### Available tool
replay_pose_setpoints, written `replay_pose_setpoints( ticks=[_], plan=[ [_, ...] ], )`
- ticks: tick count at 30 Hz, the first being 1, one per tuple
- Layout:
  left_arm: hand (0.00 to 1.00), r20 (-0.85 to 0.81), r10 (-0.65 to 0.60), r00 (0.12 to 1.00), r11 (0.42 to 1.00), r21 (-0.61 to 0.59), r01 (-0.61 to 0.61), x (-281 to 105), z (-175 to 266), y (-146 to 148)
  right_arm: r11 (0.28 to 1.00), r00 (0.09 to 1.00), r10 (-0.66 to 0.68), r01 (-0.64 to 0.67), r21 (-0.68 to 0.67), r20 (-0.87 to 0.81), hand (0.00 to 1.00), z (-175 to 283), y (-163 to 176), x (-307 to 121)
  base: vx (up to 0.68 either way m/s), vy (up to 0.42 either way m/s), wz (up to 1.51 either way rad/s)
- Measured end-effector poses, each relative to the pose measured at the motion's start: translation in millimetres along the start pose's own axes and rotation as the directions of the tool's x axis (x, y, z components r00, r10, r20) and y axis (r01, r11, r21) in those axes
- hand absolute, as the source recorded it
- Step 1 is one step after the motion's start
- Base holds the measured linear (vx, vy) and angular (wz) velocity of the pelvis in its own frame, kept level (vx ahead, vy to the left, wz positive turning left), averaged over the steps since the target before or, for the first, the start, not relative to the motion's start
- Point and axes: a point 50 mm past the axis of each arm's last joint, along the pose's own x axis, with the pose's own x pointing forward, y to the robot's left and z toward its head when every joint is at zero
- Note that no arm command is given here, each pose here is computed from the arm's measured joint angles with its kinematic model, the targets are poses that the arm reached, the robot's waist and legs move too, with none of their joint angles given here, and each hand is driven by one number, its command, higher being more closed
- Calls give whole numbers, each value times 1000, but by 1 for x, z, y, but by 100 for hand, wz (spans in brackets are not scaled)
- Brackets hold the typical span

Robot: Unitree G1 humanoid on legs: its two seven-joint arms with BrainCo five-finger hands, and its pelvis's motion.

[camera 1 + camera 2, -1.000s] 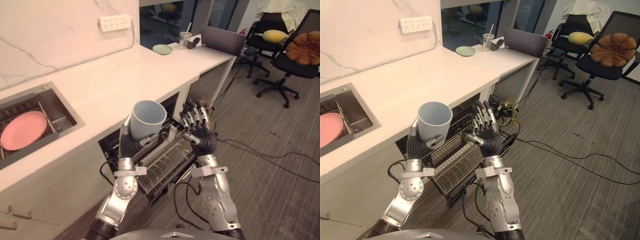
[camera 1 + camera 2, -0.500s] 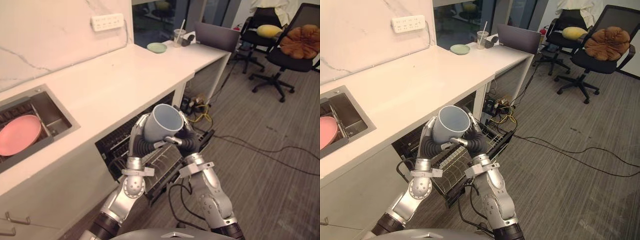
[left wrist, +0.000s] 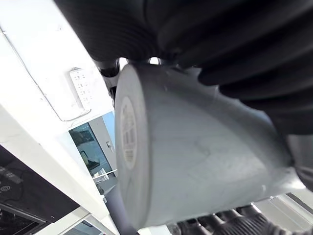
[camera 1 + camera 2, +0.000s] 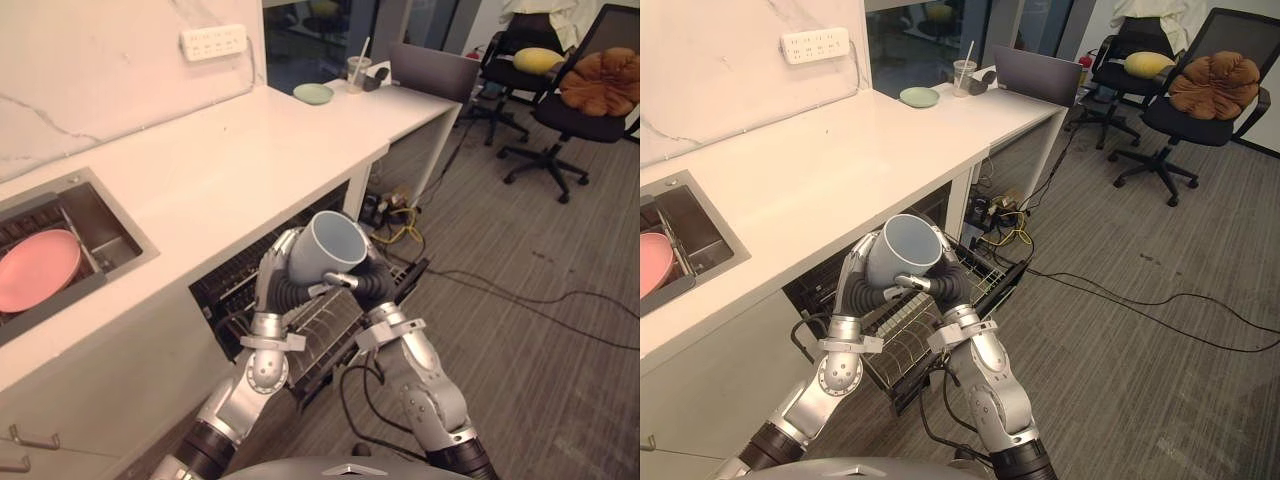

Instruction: Walk over to the sink, pick up the cup, carry it to the dishwasher, place the cup inside the dishwasher, then close the dishwasher door

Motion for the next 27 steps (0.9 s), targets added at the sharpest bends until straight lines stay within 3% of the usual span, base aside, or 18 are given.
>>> replay_pose_setpoints(
  ticks=[1, 20, 21, 27],
  plan=[
    [100, 5, -5, 1000, 1000, 13, 5, 0, 0, 0, 1000, 1000, 11, -11, -16, -3, 100, 0, 2, 1, 0, 0, 0],
    [100, -3, 2, 1000, 999, 39, -2, -3, -3, -1, 998, 1000, -3, 2, -62, -16, 100, 2, 3, 1, -17, -8, -1],
    [0, -6, 2, 1000, 999, 38, -2, -3, -4, -1, 998, 1000, -5, 4, -69, -16, 100, 2, 4, 1, -34, -22, 0],
    [0, -30, -2, 1000, 1000, 3, 2, -5, -5, -2, 993, 1000, -14, 16, -117, 15, 100, 8, 8, 10, -6, -4, 0]
  ],
)
